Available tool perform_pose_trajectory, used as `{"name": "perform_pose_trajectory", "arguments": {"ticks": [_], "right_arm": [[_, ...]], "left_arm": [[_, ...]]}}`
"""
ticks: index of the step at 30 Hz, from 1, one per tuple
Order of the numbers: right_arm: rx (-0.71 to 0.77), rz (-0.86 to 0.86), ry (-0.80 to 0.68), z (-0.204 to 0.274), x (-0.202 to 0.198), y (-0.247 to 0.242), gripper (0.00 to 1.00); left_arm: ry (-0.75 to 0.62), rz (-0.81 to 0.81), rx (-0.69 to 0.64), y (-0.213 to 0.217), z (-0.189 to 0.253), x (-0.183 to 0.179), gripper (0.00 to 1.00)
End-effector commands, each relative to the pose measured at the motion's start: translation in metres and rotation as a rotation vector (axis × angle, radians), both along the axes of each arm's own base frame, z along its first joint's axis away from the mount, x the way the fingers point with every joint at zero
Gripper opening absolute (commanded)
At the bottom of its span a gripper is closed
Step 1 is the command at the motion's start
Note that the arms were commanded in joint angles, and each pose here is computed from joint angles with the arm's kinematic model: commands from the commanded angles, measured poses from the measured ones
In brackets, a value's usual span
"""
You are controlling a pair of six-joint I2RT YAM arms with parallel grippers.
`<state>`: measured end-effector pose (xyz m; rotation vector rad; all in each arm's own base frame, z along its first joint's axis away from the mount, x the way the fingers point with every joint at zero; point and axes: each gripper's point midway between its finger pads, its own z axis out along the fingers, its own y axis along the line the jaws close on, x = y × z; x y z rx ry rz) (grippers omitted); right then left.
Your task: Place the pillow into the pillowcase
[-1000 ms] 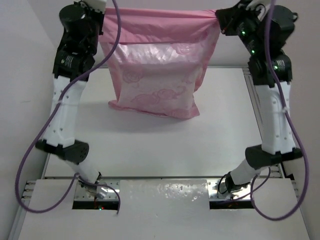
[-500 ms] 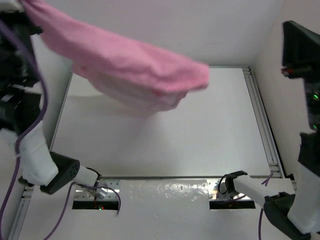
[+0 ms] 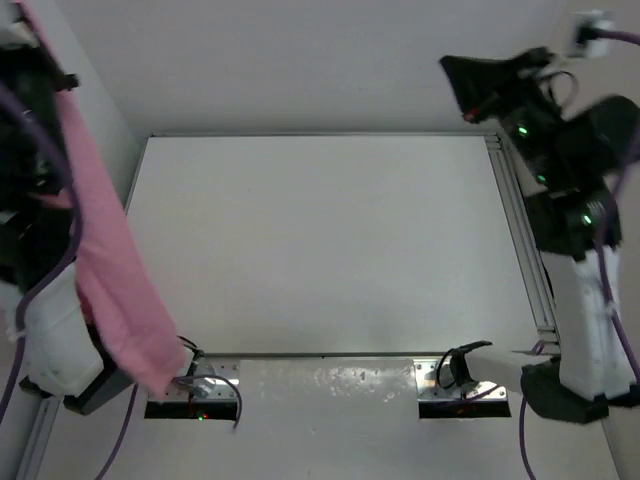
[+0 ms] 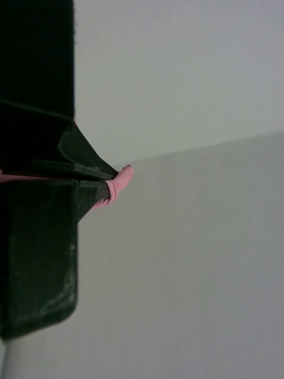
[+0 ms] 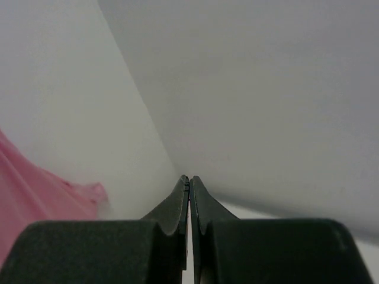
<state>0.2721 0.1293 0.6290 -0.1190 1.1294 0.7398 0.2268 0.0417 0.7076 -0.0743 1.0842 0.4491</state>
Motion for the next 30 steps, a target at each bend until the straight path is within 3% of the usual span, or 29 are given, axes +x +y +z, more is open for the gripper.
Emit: {"name": "perform_pose_trajectory", "arguments": {"ticks": [1,2,8,12,14,15,16,17,18,19,23,25,27,30], "right_arm": [[-0.104,0.13,0.368,-0.109,0.074,0.051,0.0],[-0.138,0.134,0.438,-0.136,0.095,0.062,0.0],[-0.231,0.09,0.595,-0.206,0.129,0.073,0.0],[-0.248,-0.012,0.691,-0.248,0.146,0.045,0.01],[-0.237,-0.035,0.744,-0.262,0.153,0.033,0.06],[-0.226,-0.059,0.796,-0.274,0.158,0.02,0.1],[-0.221,-0.07,0.82,-0.28,0.16,0.014,0.23],[-0.217,-0.09,0.855,-0.288,0.163,0.002,0.33],[-0.22,-0.099,0.869,-0.293,0.164,-0.002,0.44],[-0.223,-0.113,0.882,-0.298,0.166,-0.008,0.62],[-0.267,-0.164,0.937,-0.32,0.173,-0.025,0.9],[-0.296,-0.182,0.988,-0.339,0.175,-0.03,0.97],[-0.325,-0.168,1.041,-0.363,0.171,-0.025,0.99],[-0.349,-0.16,1.154,-0.413,0.158,-0.022,0.99]], "left_arm": [[0.073,-0.192,0.06,-0.064,-0.025,0.09,0.0],[0.092,-0.23,0.075,-0.075,-0.032,0.103,0.0],[0.275,-0.542,0.077,-0.171,-0.113,0.21,0.0],[0.447,-0.676,0.057,-0.255,-0.213,0.292,0.0],[0.481,-0.726,0.065,-0.294,-0.24,0.305,0.29],[0.54,-0.745,0.071,-0.314,-0.275,0.319,0.48],[0.543,-0.793,0.076,-0.336,-0.277,0.313,0.89],[0.566,-0.814,0.065,-0.347,-0.286,0.311,1.0],[0.582,-0.834,0.064,-0.356,-0.292,0.308,1.0],[0.583,-0.894,0.077,-0.369,-0.289,0.295,1.0],[0.563,-0.902,0.051,-0.352,-0.26,0.279,1.0],[0.556,-0.847,0.015,-0.313,-0.242,0.277,1.0],[0.602,-0.77,0.033,-0.275,-0.244,0.272,1.0],[0.75,-0.478,0.037,-0.169,-0.285,0.278,1.0]]}}
